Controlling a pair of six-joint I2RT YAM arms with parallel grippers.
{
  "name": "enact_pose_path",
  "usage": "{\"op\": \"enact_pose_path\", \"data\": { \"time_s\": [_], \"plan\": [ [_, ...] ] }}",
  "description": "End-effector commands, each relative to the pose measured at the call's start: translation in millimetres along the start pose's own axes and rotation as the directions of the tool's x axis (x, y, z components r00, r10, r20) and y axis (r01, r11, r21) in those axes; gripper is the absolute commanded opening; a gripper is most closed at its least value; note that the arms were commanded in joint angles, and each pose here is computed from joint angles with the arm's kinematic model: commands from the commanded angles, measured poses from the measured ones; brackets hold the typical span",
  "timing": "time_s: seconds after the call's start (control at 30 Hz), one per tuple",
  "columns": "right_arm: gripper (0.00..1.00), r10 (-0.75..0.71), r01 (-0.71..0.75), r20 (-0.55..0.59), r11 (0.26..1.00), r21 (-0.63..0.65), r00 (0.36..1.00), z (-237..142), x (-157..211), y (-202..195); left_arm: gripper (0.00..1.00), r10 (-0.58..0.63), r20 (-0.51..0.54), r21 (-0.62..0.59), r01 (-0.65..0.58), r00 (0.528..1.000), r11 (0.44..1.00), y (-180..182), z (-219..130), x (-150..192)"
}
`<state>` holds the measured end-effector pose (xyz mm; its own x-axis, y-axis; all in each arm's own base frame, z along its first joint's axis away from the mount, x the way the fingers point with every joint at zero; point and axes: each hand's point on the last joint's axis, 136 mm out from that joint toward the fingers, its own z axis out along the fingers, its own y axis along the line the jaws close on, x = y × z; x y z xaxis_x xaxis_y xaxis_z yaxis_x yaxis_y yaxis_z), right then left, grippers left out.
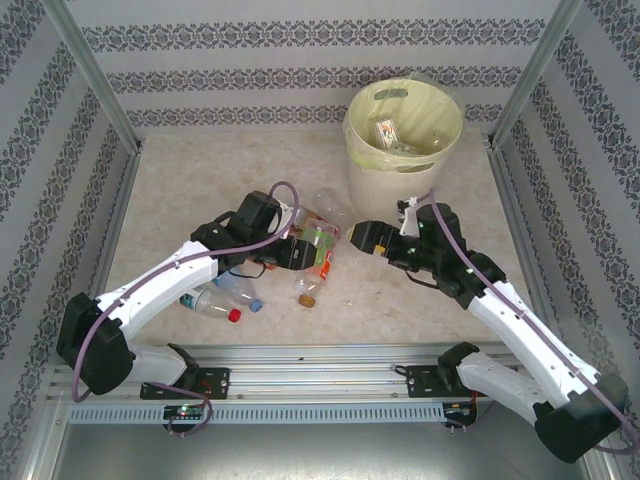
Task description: Put the plastic bottles in the bin
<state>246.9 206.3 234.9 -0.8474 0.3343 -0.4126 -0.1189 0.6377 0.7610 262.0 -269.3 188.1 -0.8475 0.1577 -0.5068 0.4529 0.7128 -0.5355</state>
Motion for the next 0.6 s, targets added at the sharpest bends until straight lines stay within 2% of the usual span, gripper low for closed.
{"op": "enact_pose_path", "data": {
  "time_s": [0.0,0.4,0.57],
  "plan": [
    [0.98,-0.016,0.017,0.037,1.000,-0.013,0.999,7,-13,20,0.54,0.054,0.067,0.115,-0.062,0.996,0.991,-26,0,-12],
    [0.98,-0.065,0.065,-0.007,0.998,0.004,0.998,35,-11,36,0.54,0.090,0.107,0.170,-0.107,0.990,0.980,-48,2,-16],
    [0.93,-0.068,0.068,-0.008,0.998,0.005,0.998,41,-12,36,0.55,0.100,0.112,0.189,-0.120,0.989,0.975,-55,2,-15]
  ]
}}
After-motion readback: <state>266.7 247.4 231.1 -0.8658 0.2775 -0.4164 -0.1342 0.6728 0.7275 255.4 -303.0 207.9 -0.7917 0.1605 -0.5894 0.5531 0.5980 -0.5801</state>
